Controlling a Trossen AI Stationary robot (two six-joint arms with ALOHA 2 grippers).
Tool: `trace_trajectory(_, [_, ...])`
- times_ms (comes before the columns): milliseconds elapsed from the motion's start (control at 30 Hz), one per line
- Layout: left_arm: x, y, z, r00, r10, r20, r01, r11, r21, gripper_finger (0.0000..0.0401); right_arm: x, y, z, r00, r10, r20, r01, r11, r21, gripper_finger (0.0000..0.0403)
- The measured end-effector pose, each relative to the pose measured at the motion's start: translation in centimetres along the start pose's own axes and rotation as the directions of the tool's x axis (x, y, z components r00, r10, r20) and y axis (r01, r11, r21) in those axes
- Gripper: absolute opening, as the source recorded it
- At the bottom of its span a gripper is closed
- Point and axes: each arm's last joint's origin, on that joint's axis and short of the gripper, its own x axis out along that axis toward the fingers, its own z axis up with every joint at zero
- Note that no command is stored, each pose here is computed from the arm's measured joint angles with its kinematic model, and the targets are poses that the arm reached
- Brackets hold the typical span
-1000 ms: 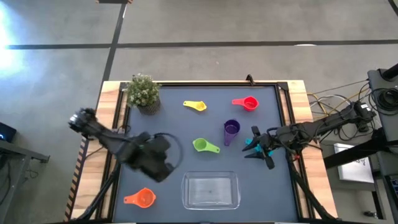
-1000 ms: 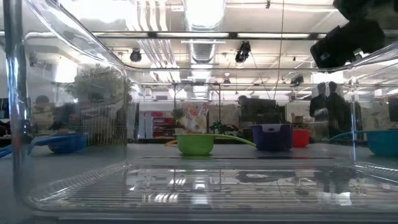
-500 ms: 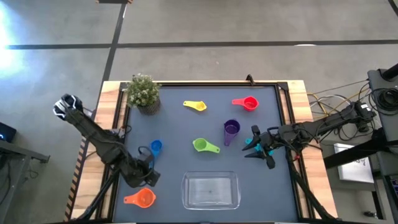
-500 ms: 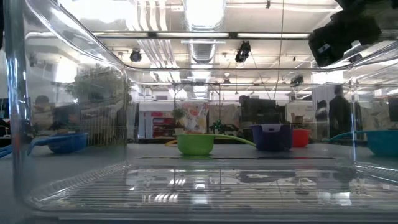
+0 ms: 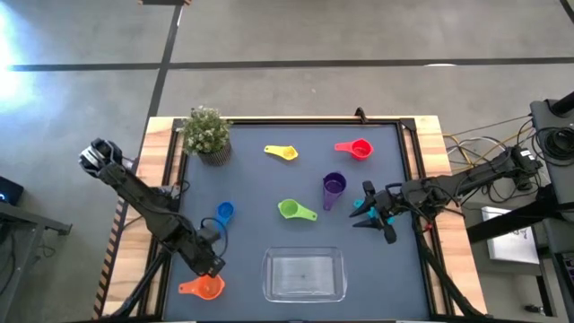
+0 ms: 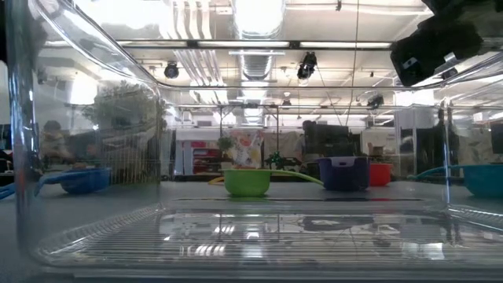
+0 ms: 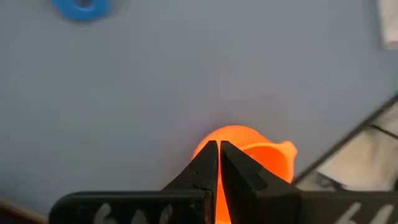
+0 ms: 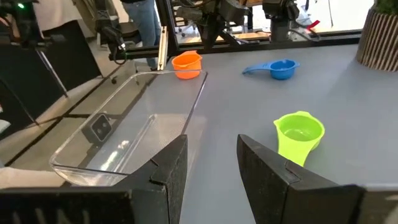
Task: Nest measuring cups in basket
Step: Stack the orange measuring cup on the purple measuring cup
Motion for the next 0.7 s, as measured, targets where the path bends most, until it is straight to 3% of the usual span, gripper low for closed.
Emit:
trace_trajectory(233, [-0.2, -3.0, -0.7, 0.998, 0.054, 0.010, -0.055, 0.976, 0.211, 0.0029, 0.0, 0.0, -0.1, 1.000, -0.002, -0.010, 0.002, 1.000, 0.000, 0.0128])
trace_trajectory(533, [2.5, -4.9, -2.1, 0.944, 0.322, -0.068, -0.288, 0.908, 0.304, 0.0158, 0.0, 0.0, -0.2, 1.000, -0.003, -0.016, 0.003, 1.000, -0.005, 0.0128])
trace_trajectory(700, [2.8, -5.0, -3.3, 0.939, 0.338, -0.064, -0.302, 0.900, 0.314, 0.0184, 0.0, 0.0, -0.2, 1.000, -0.003, -0.016, 0.003, 1.000, -0.001, 0.0128])
